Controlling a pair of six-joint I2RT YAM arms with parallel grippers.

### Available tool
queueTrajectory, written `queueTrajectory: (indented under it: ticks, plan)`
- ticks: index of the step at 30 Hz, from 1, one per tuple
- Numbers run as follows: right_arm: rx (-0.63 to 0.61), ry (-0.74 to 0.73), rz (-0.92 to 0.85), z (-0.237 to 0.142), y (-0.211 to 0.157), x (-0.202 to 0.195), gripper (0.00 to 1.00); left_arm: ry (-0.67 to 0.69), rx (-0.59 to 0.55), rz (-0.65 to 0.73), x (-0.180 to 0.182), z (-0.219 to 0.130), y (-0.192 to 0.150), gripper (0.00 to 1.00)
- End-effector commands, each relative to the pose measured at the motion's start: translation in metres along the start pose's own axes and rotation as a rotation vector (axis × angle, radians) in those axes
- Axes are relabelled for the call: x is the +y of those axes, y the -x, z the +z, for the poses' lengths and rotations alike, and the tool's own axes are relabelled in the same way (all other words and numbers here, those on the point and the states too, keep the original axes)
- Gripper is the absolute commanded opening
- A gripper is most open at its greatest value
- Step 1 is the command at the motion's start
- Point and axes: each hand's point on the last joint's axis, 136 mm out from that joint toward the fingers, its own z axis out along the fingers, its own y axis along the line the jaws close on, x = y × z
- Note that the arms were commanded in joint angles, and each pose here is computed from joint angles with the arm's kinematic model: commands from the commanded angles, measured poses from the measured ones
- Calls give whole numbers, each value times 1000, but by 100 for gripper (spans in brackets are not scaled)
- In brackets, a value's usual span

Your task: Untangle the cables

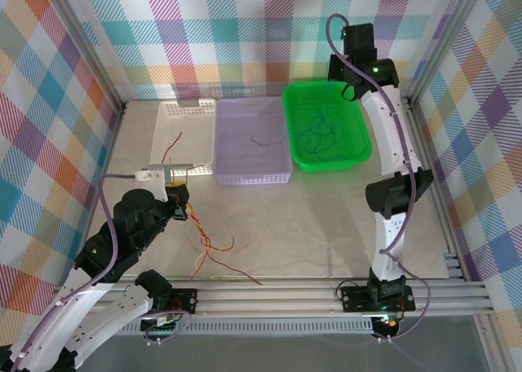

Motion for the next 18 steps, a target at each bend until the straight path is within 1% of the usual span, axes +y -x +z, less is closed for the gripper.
queueTrajectory:
  ticks: [1, 3, 6, 12, 16, 18]
  plan:
    - [126, -34, 102, 25, -31, -29, 0, -15, -19, 7, -3, 1, 5, 0]
    - [204, -56, 116, 43, -52, -40, 0, -18, -17, 7, -4, 1, 5, 0]
    - [294, -82, 96, 64, -83, -45, 0, -20, -10, 10, -5, 3, 4, 0]
    - [423, -67, 90, 93, -129, -38, 0, -14, -3, 13, -4, 5, 3, 0]
    - [495, -68, 84, 104, -154, -36, 0, -9, 0, 15, -4, 6, 3, 0]
    - [513, -58, 84, 107, -162, -34, 5, -9, 4, 16, -4, 7, 2, 0]
